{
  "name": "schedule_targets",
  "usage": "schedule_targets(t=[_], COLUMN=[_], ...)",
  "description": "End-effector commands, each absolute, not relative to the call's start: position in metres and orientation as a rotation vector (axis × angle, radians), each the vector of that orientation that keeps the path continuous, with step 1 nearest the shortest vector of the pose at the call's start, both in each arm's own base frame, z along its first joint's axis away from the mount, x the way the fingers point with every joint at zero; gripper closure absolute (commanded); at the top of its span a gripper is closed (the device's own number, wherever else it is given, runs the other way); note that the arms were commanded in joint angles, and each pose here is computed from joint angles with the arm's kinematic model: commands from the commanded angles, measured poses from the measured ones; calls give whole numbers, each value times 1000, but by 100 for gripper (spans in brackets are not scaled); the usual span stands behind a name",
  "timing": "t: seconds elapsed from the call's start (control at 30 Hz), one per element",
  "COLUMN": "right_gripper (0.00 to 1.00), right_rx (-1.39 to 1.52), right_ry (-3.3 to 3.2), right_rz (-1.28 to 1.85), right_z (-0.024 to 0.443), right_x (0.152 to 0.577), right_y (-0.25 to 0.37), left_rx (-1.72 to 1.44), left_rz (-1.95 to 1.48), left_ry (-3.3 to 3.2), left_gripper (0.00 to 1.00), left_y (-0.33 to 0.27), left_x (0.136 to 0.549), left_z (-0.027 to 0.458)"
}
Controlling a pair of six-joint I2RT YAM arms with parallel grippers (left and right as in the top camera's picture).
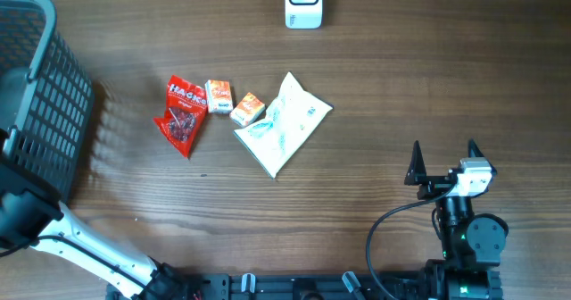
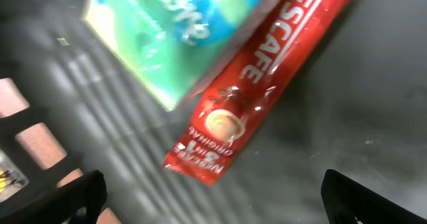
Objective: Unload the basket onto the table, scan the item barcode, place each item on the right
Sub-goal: 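Lower the left gripper into the basket and grasp the red Nescafe stick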
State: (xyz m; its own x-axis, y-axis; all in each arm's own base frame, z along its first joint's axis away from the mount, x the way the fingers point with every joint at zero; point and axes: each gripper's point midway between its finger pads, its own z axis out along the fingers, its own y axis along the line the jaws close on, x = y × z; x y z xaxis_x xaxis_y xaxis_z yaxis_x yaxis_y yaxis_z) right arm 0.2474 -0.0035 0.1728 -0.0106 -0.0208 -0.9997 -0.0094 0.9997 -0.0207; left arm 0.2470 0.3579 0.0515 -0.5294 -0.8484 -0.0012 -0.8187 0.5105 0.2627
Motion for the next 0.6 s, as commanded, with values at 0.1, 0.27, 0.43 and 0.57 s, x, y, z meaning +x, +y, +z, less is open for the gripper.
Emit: schedule_targets(t=[0.1,0.27,0.43,0.57], right_gripper=[0,0,0,0], right_rx=[-10,-10,-10,-10], right_ry=[1574,1574,1574,1574], right_rz=[-30,-30,-30,-30], right_z=[174,174,174,174], right_x=[247,247,247,247], right_y=[-8,-8,-8,-8], left_rx=[1330,1348,1360,1366], left_rz=[-246,-267,-286,-282], left_ry=[-2640,-2663,-2696,-2704], left_gripper=[0,0,18,65], left_y=[343,349,355,356], left_x=[239,243,249,252], left_z=[17,14,13,13])
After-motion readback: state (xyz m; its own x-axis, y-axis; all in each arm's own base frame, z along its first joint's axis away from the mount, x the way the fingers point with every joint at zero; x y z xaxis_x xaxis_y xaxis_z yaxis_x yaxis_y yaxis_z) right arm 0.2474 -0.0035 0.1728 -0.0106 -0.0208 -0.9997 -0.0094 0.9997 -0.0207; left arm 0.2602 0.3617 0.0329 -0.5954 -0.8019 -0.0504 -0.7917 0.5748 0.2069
